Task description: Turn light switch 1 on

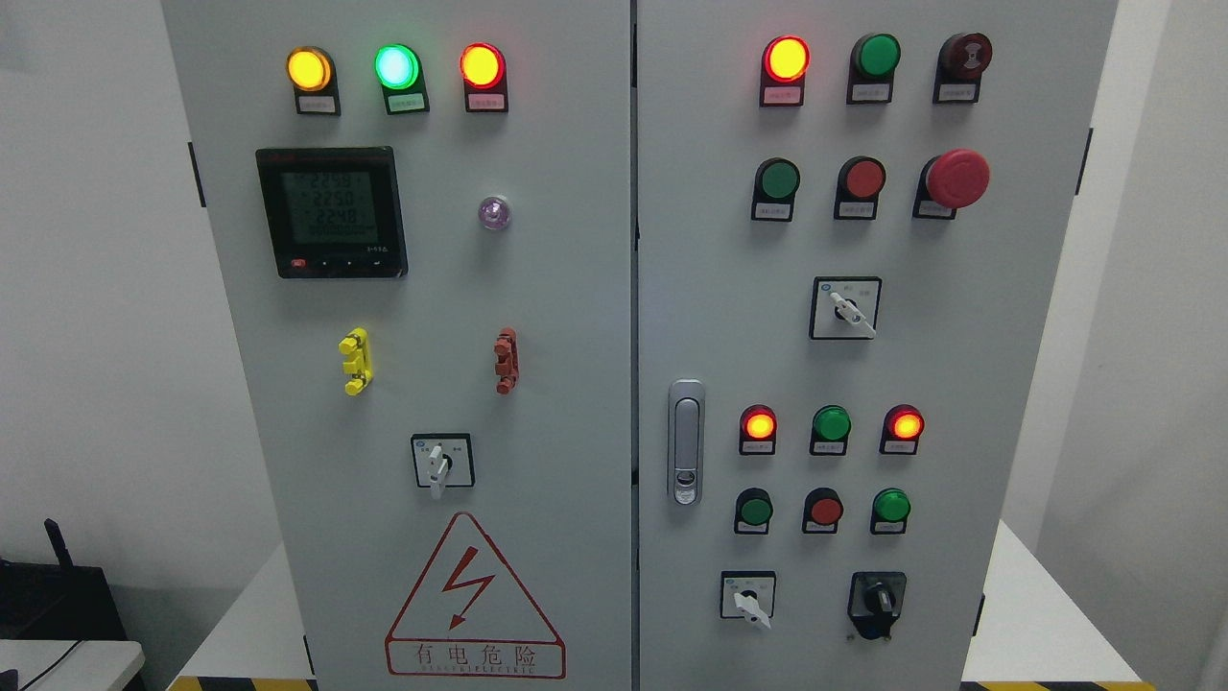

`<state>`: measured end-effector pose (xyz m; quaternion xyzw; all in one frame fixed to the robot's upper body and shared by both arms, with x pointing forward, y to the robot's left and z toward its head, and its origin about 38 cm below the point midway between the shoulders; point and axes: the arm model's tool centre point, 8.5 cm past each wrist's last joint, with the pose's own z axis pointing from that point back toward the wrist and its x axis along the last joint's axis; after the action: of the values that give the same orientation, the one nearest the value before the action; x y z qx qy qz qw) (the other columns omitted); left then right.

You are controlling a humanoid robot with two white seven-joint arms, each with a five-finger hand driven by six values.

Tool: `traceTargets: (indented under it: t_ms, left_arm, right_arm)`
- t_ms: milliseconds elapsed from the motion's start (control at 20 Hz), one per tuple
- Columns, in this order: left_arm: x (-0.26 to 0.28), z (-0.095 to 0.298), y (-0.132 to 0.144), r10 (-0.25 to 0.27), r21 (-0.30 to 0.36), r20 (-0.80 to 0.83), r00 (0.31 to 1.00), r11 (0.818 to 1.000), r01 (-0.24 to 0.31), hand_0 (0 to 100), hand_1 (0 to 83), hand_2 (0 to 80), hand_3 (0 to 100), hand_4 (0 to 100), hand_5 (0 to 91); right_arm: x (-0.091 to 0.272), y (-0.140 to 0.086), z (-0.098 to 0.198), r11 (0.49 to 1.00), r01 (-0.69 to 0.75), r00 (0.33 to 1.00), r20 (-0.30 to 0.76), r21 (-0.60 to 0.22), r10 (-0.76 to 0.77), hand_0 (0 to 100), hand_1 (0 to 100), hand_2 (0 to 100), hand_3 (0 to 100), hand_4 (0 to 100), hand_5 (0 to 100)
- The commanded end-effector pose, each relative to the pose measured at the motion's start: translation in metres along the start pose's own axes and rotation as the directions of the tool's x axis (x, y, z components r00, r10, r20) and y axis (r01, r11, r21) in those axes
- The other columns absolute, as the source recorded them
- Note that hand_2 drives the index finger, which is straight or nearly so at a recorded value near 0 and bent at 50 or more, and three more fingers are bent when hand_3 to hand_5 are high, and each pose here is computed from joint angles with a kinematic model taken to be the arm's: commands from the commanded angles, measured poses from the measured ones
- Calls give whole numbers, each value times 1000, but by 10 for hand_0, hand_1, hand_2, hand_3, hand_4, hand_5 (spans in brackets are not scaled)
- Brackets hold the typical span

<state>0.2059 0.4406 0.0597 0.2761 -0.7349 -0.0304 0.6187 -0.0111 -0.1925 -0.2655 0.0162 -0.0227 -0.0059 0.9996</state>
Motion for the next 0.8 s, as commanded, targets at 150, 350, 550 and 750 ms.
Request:
traceTargets:
  t_ms: [150,350,550,750]
  left_arm:
    - [95,-51,-58,115,-108,246,962,990,-91,161,260,411,689,755,593]
    - [109,-62,-82,173,-142,246,954,980,-141,140,268,429,701,761,608]
    - [131,-80,-102,193,-140,263,945,977,-160,128,274,442,706,763,601]
    - [147,-96,-127,214,-145,240,947,972,-183,116,284,500,741,781,622]
  right_arm:
    - [0,1,0,1000,6,1000,-1,3,-6,120,389,0,0,0,0]
    - [0,1,0,1000,6,1000,-1,3,-6,120,389,0,0,0,0]
    - [0,1,0,1000,6,1000,-1,3,-6,120,389,0,0,0,0]
    - [0,1,0,1000,6,1000,-1,3,-6,120,389,0,0,0,0]
